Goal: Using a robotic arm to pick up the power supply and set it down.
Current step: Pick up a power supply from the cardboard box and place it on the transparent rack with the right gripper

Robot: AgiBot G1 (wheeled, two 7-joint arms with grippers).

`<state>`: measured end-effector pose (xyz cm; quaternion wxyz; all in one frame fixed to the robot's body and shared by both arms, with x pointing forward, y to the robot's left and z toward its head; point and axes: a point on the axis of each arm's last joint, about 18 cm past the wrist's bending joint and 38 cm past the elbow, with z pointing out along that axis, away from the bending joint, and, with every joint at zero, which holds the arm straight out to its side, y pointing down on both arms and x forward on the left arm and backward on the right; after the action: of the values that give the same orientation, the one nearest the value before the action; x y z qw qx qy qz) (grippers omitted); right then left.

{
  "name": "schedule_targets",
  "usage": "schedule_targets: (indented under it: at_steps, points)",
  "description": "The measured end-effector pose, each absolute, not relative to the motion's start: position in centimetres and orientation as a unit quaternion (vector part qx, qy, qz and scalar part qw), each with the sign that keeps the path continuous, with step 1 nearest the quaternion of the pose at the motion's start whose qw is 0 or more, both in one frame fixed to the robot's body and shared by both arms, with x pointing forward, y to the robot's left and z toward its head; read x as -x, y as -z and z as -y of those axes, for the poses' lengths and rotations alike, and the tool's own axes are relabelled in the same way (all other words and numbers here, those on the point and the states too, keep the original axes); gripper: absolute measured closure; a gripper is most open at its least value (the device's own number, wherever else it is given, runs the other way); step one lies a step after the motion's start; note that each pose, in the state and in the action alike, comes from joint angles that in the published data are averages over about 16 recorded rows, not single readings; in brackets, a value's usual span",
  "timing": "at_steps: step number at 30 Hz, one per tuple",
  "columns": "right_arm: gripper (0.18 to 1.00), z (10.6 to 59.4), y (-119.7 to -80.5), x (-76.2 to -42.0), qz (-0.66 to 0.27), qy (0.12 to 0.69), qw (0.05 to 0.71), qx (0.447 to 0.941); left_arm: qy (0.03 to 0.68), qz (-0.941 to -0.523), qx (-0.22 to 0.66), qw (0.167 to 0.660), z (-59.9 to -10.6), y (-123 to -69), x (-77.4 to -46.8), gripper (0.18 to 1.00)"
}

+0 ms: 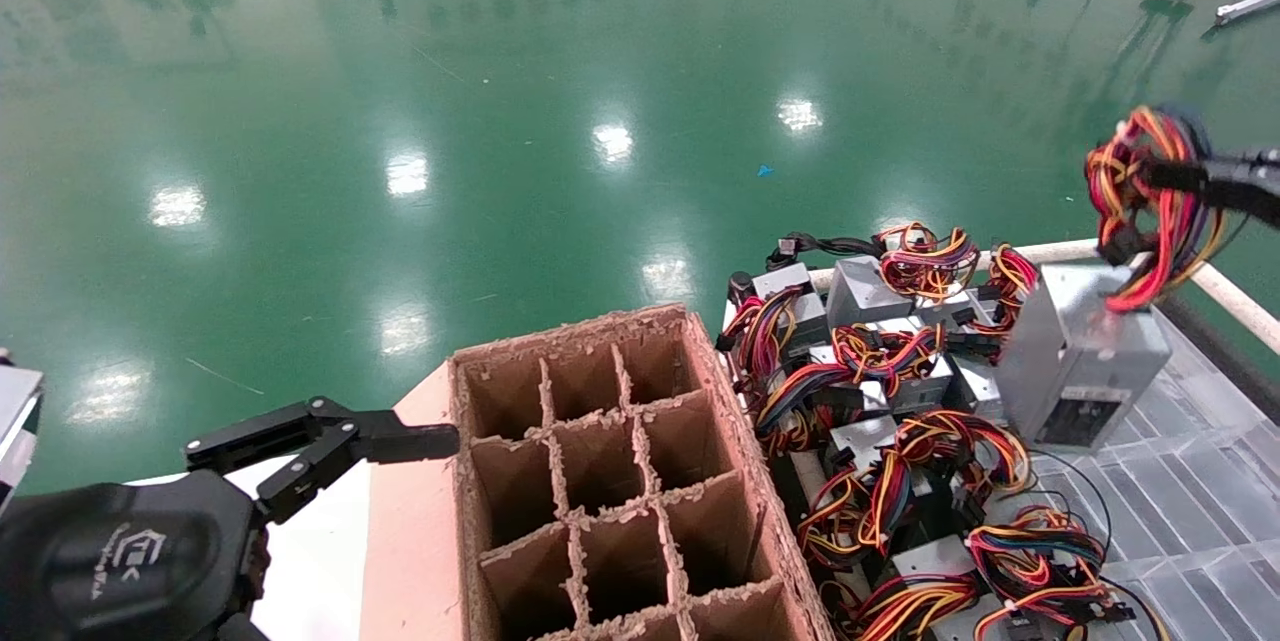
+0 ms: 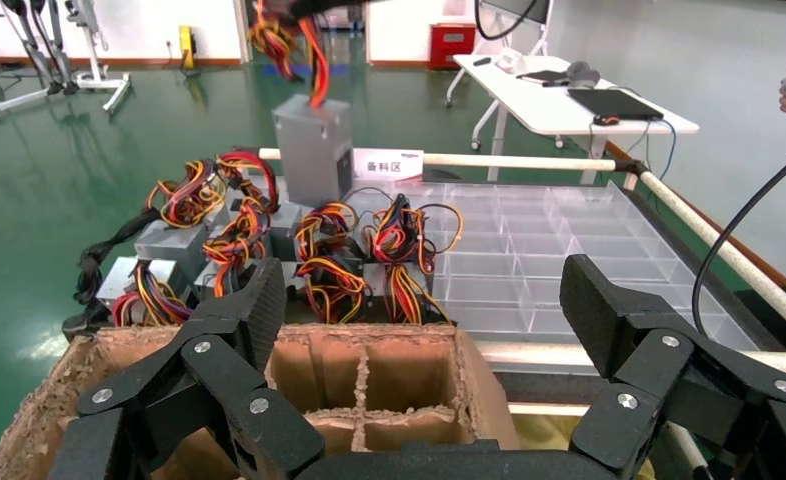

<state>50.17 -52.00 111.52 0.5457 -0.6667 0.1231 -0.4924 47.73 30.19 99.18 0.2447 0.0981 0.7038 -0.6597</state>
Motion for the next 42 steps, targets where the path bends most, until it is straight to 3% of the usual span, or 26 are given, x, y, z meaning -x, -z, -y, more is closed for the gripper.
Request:
schedule_targets:
  at_steps: [13, 30, 42]
  points:
    - [0.985, 54.0, -108.2, -52.5, -0.182, 0.488, 0.517, 0.679, 0.66, -0.704, -0.098, 0.245, -30.2, -99.2, -47.7, 0.184]
    - [0.986, 52.9, -103.8, -56.6, -0.225, 0.458, 0.521, 0.684, 0.66, -0.704, -0.098, 0.245, -30.2, -99.2, -47.7, 0.184]
    - [0.986, 53.1, -100.7, -56.8, -0.249, 0.433, 0.546, 0.672, 0.66, -0.704, -0.098, 0.245, -30.2, -99.2, -47.7, 0.184]
